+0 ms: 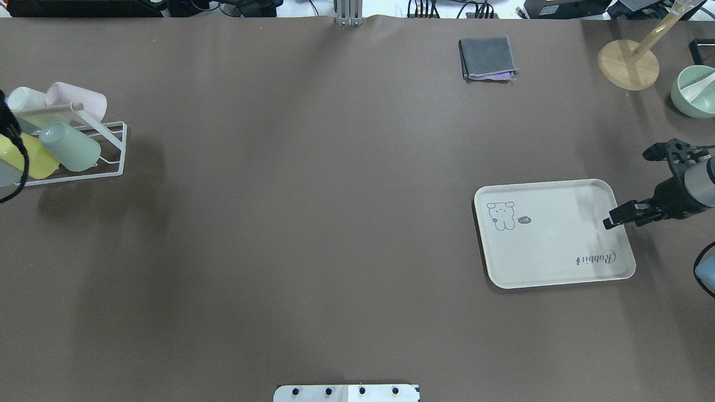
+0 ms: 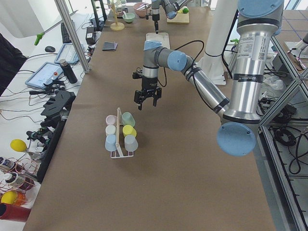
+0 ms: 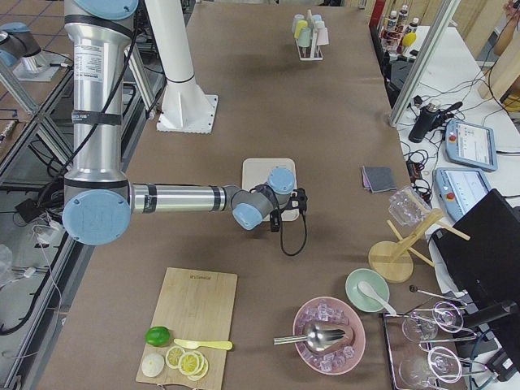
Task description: Pick up and place green cup on tray
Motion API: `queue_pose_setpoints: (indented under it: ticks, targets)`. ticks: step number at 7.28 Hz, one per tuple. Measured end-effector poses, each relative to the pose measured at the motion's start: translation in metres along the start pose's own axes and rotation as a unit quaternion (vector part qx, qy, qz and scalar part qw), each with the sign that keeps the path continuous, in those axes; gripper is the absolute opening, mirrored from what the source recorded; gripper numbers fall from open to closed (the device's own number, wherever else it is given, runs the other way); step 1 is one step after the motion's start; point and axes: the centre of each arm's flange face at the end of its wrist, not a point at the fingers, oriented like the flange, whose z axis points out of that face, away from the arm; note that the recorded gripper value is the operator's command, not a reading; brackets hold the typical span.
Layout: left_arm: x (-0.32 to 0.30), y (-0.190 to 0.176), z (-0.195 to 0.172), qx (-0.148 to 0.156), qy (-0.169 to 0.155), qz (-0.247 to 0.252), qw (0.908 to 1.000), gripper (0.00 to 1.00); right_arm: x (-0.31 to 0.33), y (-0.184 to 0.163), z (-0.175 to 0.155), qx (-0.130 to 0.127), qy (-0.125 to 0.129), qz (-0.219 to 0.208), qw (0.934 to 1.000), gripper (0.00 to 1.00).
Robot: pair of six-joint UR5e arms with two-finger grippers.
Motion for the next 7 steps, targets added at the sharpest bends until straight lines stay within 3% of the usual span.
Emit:
queue_pose_setpoints:
  ticks: [2,4,7]
  targets:
    - [0.025,-0.051,-0.006,-0.02,-0.024,0.043,0.9986,0.98,-0.002,0.002,0.005,0.0,0.007,-0.007,1.0,0.34]
    - [0.049,-0.076,-0.001,-0.038,-0.055,0.08,0.9946,0.98,-0.005,0.002,0.004,0.001,0.005,-0.01,0.9999,0.15]
    - [0.095,-0.097,0.013,-0.057,-0.11,0.143,0.9819,0.98,-0.005,0.004,0.002,0.001,0.004,-0.007,1.0,0.09]
